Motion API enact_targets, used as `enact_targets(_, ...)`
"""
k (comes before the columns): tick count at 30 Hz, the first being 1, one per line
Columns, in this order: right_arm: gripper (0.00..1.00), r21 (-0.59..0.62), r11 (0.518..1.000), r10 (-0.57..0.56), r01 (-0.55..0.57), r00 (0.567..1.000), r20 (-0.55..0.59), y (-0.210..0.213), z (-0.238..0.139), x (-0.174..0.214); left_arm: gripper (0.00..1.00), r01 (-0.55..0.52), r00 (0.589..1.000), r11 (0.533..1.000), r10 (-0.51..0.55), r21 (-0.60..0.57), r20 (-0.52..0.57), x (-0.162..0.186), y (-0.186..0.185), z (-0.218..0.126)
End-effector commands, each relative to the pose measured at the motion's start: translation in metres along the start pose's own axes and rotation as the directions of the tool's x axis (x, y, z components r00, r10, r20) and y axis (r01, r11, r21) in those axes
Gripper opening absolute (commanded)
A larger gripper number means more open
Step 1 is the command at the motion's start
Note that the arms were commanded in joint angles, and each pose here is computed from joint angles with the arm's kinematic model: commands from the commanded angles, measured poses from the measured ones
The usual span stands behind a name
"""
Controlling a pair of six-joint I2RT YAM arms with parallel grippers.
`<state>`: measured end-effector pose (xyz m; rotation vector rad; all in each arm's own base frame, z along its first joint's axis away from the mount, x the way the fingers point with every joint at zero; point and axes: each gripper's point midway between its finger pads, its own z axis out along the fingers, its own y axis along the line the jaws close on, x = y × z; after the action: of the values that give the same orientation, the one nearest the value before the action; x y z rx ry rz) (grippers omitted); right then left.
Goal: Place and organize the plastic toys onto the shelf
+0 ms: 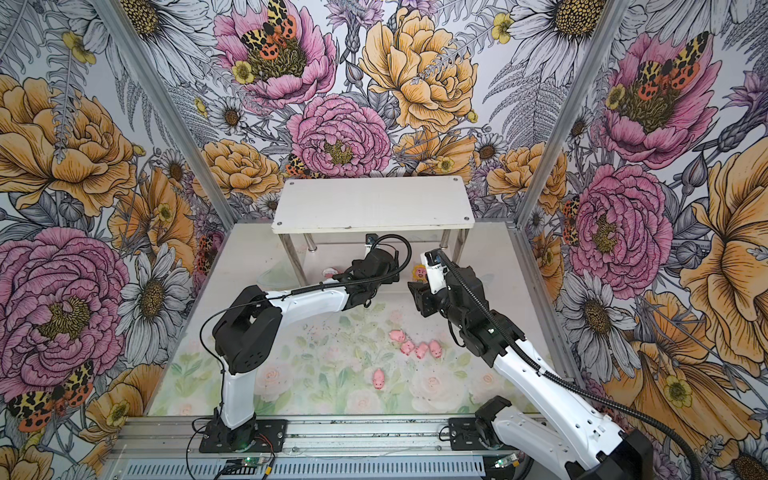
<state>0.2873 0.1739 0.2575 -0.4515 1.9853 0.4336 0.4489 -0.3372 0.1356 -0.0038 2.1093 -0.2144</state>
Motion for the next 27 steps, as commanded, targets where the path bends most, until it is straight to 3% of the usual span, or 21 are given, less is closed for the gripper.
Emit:
enact_targets(1, 0.54, -0.021, 1.000, 0.022, -0.022, 1.000, 0.007, 0.002, -0.003, 0.000, 0.95, 0.008, 0.998, 1.000, -0.009, -0.023, -0.056, 0.008, 0.007, 0.015)
enact_targets(8, 0.55, -0.049, 0.998, 0.030, -0.029, 0.999, 0.015, 0.006, -0.003, -0.002, 0.92, 0.050, 0.995, 0.999, -0.050, -0.007, -0.088, 0.018, 0.010, 0.039)
enact_targets(10, 0.55, -0.050, 0.998, 0.030, -0.029, 0.999, 0.014, 0.007, -0.003, -0.002, 0.86, 0.059, 0.993, 0.998, -0.059, 0.004, -0.099, 0.023, 0.008, 0.043)
enact_targets(15, 0.55, -0.048, 0.998, 0.035, -0.035, 0.999, 0.013, 0.006, -0.002, -0.001, 0.58, 0.080, 0.992, 0.996, -0.077, 0.026, -0.103, 0.027, 0.005, 0.040)
enact_targets(18, 0.55, -0.051, 0.998, 0.038, -0.038, 0.999, 0.008, 0.006, 0.000, -0.001, 0.47, 0.078, 0.992, 0.996, -0.074, 0.036, -0.097, 0.026, 0.003, 0.032)
enact_targets(27, 0.55, -0.082, 0.995, 0.053, -0.053, 0.999, 0.004, 0.011, 0.000, -0.002, 0.25, 0.059, 0.998, 0.996, -0.058, 0.063, -0.012, 0.004, -0.004, -0.020)
